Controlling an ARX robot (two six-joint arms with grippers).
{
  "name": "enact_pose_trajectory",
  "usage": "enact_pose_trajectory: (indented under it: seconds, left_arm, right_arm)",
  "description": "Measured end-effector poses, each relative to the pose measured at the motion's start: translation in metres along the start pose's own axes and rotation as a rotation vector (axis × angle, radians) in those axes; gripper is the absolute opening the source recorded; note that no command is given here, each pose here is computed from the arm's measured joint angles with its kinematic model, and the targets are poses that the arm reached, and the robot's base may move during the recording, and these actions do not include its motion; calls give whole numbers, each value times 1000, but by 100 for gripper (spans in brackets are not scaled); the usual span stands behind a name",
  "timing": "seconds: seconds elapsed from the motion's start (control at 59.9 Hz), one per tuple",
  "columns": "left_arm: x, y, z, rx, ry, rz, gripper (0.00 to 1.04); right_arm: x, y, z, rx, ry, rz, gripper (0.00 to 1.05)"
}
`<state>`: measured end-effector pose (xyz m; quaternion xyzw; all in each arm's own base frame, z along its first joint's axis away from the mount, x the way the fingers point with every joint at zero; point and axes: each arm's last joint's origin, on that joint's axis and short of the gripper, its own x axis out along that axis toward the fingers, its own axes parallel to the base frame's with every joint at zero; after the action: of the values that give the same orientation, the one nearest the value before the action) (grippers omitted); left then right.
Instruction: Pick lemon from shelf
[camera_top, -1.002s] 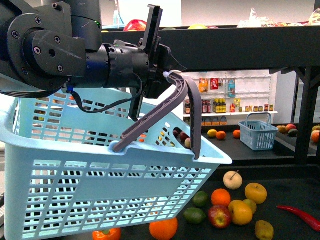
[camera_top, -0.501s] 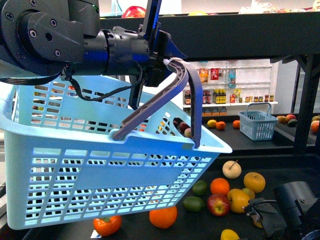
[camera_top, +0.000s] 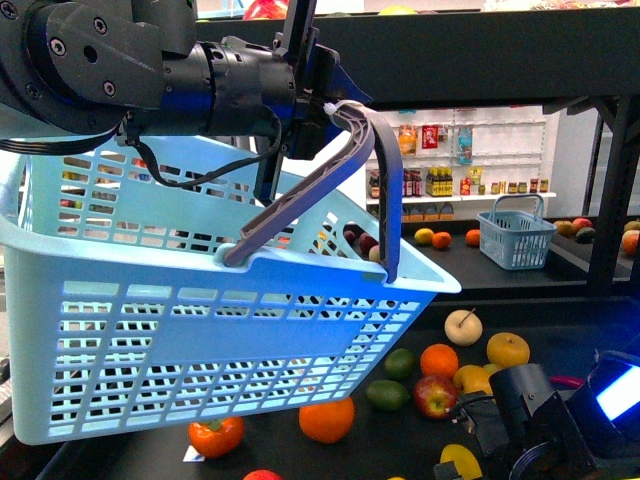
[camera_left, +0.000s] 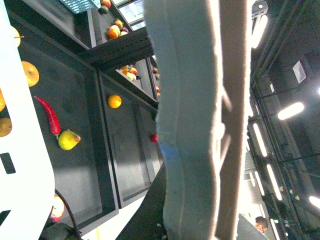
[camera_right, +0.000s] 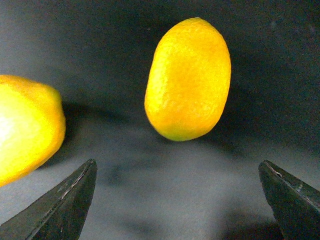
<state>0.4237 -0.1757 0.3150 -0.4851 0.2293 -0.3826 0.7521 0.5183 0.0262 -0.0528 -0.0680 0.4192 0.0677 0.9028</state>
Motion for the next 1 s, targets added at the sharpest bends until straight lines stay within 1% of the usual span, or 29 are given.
enact_pose_trajectory:
  seconds: [0.15, 0.317, 0.601, 0.634, 0.651, 0.734, 0.868, 0.918, 1.002]
  left_arm:
    - [0, 0, 0, 0, 1, -1, 8]
    - [0, 0, 0, 0, 1, 0, 8]
    - [0, 0, 0, 0, 1, 0, 8]
    - [0, 0, 0, 0, 1, 0, 8]
    - [0, 0, 0, 0, 1, 0, 8]
    - [0, 0, 0, 1, 0, -1, 8]
    - [0, 0, 0, 0, 0, -1, 8]
    - [0, 0, 0, 0, 1, -1, 8]
    - [0, 0, 0, 0, 1, 0, 8]
  right_arm:
    - [15, -1, 8, 2, -3, -6, 97]
    - [30, 4, 17, 9, -10, -14, 97]
    - [52, 9, 19, 19, 6, -32, 97]
    - [53, 9, 19, 23, 6, -34, 94]
    - [54, 9, 19, 23, 5, -36, 91]
    - [57, 8, 20, 28, 0, -42, 81]
    - [57, 7, 20, 31, -7, -50, 61]
    - [57, 7, 19, 32, -12, -50, 55]
    - [55, 5, 18, 35, -16, -54, 51]
